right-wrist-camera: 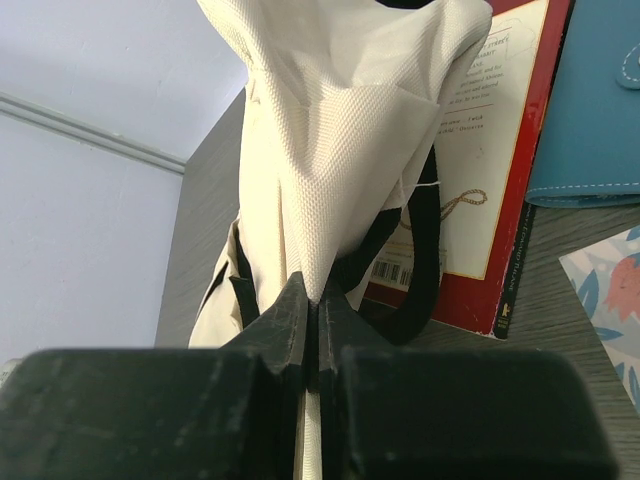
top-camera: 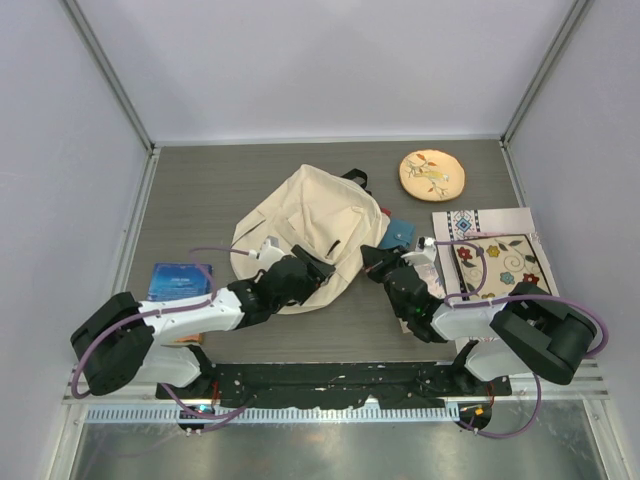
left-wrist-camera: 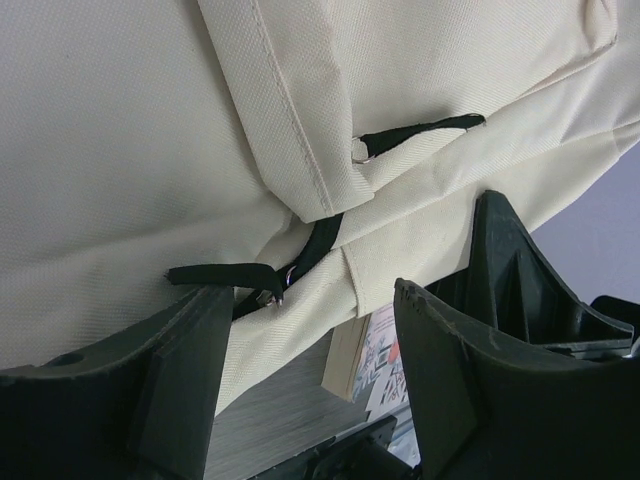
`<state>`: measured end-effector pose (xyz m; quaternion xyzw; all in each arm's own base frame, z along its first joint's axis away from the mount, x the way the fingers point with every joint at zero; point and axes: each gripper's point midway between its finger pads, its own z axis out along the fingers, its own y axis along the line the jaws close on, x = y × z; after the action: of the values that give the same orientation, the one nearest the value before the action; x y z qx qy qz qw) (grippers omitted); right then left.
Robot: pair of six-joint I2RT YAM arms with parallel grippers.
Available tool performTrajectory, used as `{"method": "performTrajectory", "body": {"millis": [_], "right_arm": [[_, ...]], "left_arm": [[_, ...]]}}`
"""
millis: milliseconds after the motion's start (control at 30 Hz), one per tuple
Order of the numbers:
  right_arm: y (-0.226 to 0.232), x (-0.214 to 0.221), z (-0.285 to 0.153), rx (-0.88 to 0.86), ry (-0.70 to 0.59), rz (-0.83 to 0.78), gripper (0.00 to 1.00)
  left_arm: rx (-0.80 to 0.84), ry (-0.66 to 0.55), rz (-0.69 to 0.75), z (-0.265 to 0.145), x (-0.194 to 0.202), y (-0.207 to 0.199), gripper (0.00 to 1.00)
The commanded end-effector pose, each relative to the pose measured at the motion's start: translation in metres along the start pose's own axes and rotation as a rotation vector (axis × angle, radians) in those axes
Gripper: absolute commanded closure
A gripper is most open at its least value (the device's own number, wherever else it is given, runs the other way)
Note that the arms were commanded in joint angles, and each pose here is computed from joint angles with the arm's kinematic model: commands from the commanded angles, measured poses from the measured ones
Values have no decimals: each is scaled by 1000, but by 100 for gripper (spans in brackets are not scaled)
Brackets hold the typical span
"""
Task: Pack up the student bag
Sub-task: Unzip the student bag at the center of the board.
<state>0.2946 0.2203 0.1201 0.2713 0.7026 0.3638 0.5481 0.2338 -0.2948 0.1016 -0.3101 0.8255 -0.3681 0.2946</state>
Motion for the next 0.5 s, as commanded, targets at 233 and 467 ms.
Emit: {"method": "performTrajectory", "body": {"millis": [233,467], "right_arm": [[40,-33,-10,-139,-155,-42,99],[50,-39,-18,-206,-186,-65,99]], "left_arm": [[23,-78,-60,7,-12,-10,42],[-27,-115,-45,9,-20,5,47]]}}
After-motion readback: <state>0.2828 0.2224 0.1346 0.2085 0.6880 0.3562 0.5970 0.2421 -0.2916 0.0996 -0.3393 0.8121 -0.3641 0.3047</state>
